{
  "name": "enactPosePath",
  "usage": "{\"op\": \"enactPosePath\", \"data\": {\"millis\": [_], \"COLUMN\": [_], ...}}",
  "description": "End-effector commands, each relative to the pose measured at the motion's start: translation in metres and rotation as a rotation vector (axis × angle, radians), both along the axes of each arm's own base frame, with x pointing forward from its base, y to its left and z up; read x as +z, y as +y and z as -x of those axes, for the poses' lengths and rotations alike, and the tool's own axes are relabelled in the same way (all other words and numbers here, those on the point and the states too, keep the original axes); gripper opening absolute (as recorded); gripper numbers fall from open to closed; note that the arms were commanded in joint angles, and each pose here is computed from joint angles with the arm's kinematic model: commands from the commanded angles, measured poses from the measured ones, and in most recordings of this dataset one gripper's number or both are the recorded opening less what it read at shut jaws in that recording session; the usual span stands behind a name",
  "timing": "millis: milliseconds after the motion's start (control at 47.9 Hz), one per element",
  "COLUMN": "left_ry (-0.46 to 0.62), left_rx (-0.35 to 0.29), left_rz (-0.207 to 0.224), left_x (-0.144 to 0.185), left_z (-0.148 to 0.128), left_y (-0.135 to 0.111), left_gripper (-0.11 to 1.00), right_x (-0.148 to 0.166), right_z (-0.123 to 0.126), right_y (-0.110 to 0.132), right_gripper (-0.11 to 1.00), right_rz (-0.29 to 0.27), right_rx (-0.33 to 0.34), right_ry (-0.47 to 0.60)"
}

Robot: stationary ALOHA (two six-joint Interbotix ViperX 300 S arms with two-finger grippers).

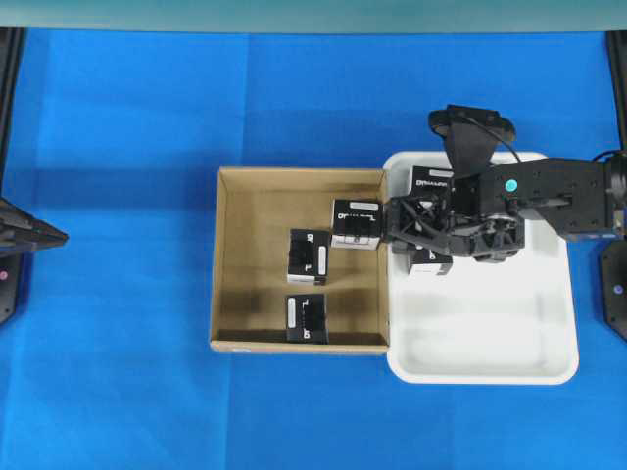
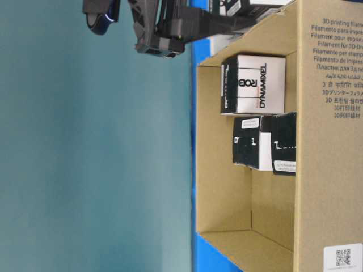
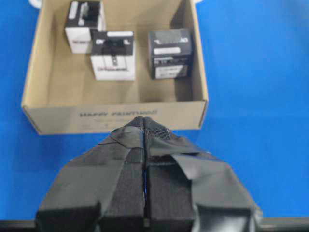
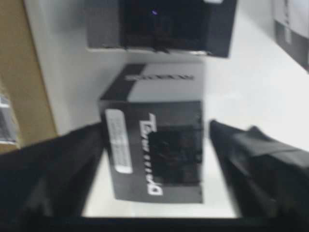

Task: Pick a box that is randomly placed inside the cardboard box.
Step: 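Lower the box into the tray beside the other boxes and open the gripper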

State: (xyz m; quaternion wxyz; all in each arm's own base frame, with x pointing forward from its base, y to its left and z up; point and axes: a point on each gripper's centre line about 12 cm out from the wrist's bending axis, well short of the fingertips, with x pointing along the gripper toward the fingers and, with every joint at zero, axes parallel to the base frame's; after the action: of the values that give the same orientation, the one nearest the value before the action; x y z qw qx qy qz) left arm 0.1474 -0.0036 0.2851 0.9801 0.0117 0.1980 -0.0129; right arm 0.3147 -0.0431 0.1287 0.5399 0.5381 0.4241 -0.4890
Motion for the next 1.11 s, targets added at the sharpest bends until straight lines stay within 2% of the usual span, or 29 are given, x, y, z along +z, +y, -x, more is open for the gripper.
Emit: {"op": "enactPosePath", "data": {"millis": [0,251,501,585,793,898,1002,1086], "left_ry": [-0.011,-0.009,-0.008,-0.006,-0.008,-0.008,-0.011,-0.011], "left_rx": [0.003,0.003,0.006,0.007,0.005,0.011,0.011,0.013], "left_rz": [-0.004,-0.004,0.003,0.009,-0.001,0.007,0.007,0.010], "left_x": [0.006,0.005,0.005,0.005,0.005,0.005,0.006,0.006], "left_z": [-0.003,-0.003,-0.003,-0.003,-0.003,-0.003,-0.003,-0.003], "left_y": [0.001,0.001,0.001,0.000,0.001,0.001,0.001,0.001], "left_gripper": [-0.07,-0.07,-0.07,-0.07,-0.07,-0.07,-0.07,-0.07], "right_x": [0.007,0.059,0.103,0.113,0.130,0.140,0.151,0.160], "right_z": [-0.007,-0.013,0.016,0.022,0.018,0.017,0.018,0.021], "right_y": [0.003,0.005,0.012,0.014,0.019,0.021,0.023,0.024], "right_gripper": [0.99,0.97,0.97,0.97,0.97,0.97,0.96,0.95], "right_rz": [-0.003,0.026,0.042,0.073,0.184,0.265,0.369,0.485], "right_rx": [0.007,0.033,0.051,0.094,0.297,0.416,0.544,0.669], "right_ry": [-0.033,-0.156,-0.174,-0.230,-0.485,-0.621,-0.712,-0.778]}}
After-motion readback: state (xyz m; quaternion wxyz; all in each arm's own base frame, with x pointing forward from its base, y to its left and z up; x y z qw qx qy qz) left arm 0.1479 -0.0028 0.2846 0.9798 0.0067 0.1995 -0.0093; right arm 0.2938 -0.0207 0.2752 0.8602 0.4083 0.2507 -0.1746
